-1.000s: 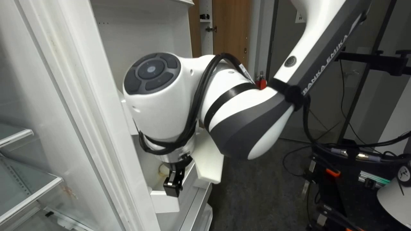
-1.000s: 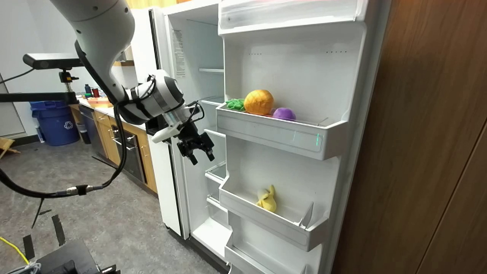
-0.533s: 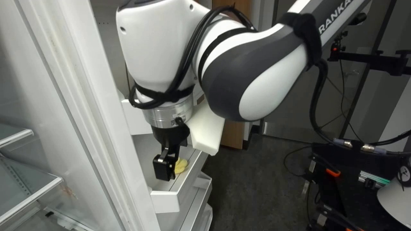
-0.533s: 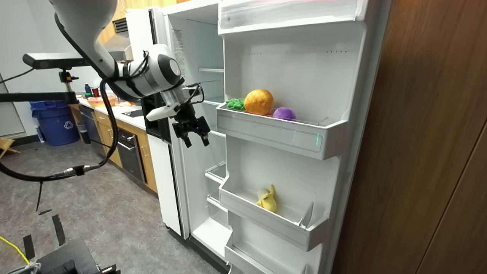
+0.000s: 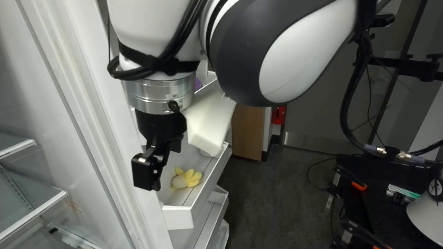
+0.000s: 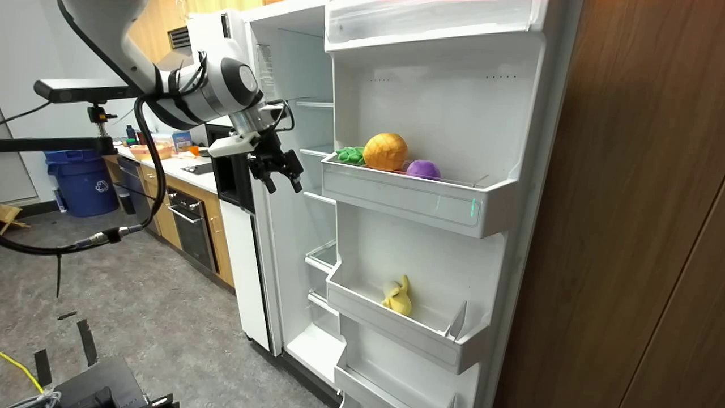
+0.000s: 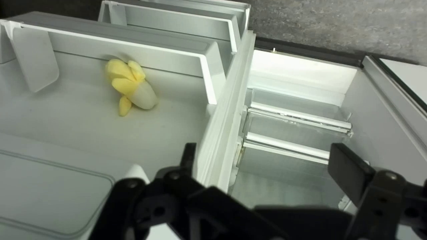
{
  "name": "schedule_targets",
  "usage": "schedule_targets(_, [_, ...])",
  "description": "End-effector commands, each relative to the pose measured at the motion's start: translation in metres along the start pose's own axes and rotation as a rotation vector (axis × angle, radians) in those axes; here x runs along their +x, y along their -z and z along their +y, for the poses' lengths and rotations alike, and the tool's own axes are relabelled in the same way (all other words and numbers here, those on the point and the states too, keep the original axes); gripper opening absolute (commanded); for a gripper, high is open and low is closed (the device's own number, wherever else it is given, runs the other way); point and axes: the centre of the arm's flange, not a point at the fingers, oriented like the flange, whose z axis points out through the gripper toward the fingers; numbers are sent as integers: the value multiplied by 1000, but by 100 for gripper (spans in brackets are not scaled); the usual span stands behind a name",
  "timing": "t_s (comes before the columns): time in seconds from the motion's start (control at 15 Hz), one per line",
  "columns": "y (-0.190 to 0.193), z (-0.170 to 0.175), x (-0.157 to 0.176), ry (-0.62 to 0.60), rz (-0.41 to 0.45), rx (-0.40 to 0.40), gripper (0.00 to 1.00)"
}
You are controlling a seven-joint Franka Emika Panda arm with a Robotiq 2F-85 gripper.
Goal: Move the yellow object to the lower compartment.
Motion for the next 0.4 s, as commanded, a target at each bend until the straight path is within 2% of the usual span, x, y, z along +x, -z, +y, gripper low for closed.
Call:
schedule_targets(0.0, [19,-14,7,9,43,43,100])
schedule_targets(0.33, [15,-19,4,23,39,24,100])
